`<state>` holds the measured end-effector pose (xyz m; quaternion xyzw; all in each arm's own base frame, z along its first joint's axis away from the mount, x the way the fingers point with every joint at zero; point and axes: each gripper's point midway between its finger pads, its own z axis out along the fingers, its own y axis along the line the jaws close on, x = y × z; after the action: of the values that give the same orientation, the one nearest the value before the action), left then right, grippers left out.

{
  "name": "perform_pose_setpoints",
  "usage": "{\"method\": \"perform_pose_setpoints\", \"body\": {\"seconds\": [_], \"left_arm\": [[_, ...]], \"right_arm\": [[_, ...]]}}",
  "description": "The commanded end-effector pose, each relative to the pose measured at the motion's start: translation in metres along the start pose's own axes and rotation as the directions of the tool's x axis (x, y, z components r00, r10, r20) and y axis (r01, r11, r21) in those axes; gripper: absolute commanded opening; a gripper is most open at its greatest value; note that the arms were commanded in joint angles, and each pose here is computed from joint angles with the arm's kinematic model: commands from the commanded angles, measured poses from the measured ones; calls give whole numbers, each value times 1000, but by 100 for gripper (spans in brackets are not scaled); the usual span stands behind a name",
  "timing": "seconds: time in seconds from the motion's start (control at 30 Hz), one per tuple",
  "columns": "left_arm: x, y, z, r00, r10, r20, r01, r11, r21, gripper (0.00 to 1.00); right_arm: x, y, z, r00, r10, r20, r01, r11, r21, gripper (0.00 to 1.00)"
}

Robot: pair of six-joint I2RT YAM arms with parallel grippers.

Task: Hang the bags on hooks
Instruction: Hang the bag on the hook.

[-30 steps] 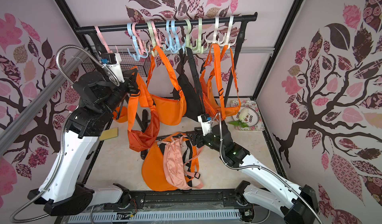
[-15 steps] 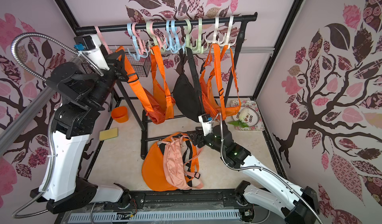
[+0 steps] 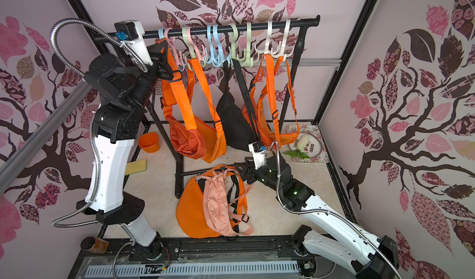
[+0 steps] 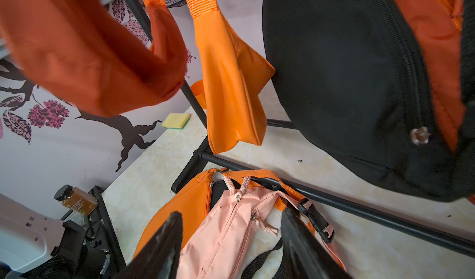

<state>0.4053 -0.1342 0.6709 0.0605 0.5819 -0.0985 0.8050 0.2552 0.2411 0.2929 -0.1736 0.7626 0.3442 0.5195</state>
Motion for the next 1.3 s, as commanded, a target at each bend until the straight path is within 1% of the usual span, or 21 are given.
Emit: {"method": "perform_pose_setpoints", "body": {"seconds": [0.0, 0.07, 0.1, 0.17, 0.2, 0.27, 0.3, 0.47, 0.63, 0.73, 0.8, 0.93, 1.07, 1.1, 1.2, 1.27], "left_arm": [[4, 14, 12, 1000, -1, 2, 1, 1000, 7, 0], [32, 17, 24, 997, -9, -74, 11, 1000, 24, 0], [51, 14, 30, 992, -9, -125, 15, 999, 46, 10], [91, 10, 39, 975, -4, -223, 20, 997, 72, 23], [105, 11, 42, 969, -3, -248, 20, 998, 66, 30], [113, 16, 43, 965, -7, -262, 19, 999, 42, 47], [114, 18, 43, 965, -9, -262, 19, 999, 35, 52], [98, 28, 34, 975, -12, -222, 11, 1000, -5, 56], [88, 24, 13, 980, -39, -194, 43, 999, 16, 61], [83, 24, -2, 983, -52, -177, 57, 998, 23, 69], [82, 22, -11, 982, -56, -183, 63, 997, 35, 72], [86, 11, -27, 974, -73, -216, 95, 991, 93, 77], [85, 0, -47, 968, -103, -228, 139, 979, 150, 80], [93, -1, -51, 963, -105, -248, 146, 977, 153, 81], [97, -3, -65, 961, -110, -252, 156, 973, 170, 85], [105, -3, -71, 957, -111, -267, 160, 973, 169, 86]], "right_arm": [[-15, -1, -7, 999, -25, 29, 24, 1000, 19, 63], [-16, -3, -9, 999, -30, 32, 29, 999, 28, 63], [-16, -4, -9, 999, -28, 33, 27, 999, 32, 63], [-17, -5, -10, 999, -30, 41, 28, 999, 37, 63], [-17, -6, -10, 999, -29, 43, 27, 999, 37, 63], [-17, -7, -11, 999, -26, 46, 24, 999, 39, 63], [-16, -8, -11, 999, -25, 45, 23, 999, 39, 63], [-12, -11, -12, 999, -18, 47, 16, 999, 45, 63], [-12, -12, -12, 998, -15, 55, 13, 999, 41, 62], [-12, -12, -13, 998, -19, 55, 17, 999, 42, 62], [-12, -12, -13, 998, -21, 56, 19, 999, 43, 62], [-15, -12, -14, 998, -22, 65, 19, 999, 43, 62], [-16, -12, -15, 997, -17, 75, 14, 999, 42, 62], [-16, -12, -15, 997, -17, 74, 14, 999, 42, 62], [-15, -12, -16, 997, -17, 72, 14, 999, 43, 63], [-16, -12, -16, 997, -17, 75, 14, 999, 43, 63]]}}
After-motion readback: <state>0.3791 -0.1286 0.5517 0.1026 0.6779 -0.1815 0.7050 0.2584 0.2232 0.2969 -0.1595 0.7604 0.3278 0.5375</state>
